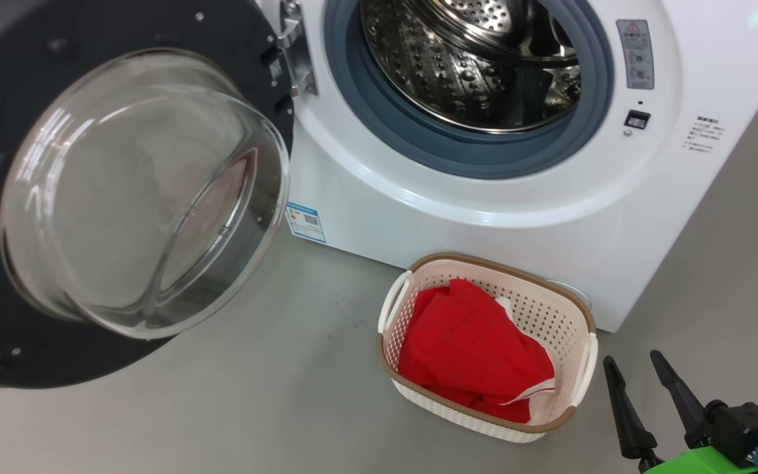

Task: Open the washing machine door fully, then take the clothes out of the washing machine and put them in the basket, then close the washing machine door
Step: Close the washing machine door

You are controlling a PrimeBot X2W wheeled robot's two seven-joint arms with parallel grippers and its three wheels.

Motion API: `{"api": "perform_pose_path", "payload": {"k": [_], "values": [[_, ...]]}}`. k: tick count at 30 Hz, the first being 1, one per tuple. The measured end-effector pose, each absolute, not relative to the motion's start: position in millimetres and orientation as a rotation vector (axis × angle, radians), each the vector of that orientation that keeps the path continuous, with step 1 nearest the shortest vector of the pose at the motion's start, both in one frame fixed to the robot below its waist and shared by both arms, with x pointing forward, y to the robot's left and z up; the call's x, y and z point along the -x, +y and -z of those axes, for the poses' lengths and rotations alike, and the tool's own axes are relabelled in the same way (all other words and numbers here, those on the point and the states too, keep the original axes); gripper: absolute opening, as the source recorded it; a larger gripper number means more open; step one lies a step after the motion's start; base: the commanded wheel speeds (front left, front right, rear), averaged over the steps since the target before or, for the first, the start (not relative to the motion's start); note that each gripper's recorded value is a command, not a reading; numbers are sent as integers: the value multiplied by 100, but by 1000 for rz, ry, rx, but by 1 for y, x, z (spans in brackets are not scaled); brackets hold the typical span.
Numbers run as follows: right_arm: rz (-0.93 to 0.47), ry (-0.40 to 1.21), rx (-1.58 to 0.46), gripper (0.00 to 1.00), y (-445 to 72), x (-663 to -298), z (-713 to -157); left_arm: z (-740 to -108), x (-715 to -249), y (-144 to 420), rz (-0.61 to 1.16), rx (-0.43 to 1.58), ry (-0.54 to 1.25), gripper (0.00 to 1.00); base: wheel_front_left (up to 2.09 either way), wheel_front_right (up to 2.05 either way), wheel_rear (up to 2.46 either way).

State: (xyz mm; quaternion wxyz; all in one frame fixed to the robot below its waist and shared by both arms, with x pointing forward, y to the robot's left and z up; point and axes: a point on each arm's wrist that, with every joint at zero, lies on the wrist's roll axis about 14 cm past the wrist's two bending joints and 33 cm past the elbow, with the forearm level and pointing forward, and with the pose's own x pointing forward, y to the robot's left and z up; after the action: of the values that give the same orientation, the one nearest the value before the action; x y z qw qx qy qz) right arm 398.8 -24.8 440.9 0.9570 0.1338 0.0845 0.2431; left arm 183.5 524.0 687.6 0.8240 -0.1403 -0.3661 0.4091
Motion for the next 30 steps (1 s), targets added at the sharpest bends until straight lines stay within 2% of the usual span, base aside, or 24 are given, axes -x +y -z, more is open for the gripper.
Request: {"api": "perform_pose_path", "payload": {"k": [8,14,20,30], "values": [[-466,180,-274,100,-34,-399,-436,-642,-206,570,-904,623,-577,0,0,0,0],[-458,193,-274,100,-37,-399,-431,-590,-234,563,-852,765,-272,0,0,0,0],[-451,196,-274,100,-40,-398,-430,-561,-252,541,-744,938,-86,0,0,0,0],[-451,177,-270,100,-40,-398,-436,-575,-267,510,-532,936,52,0,0,0,0]]}}
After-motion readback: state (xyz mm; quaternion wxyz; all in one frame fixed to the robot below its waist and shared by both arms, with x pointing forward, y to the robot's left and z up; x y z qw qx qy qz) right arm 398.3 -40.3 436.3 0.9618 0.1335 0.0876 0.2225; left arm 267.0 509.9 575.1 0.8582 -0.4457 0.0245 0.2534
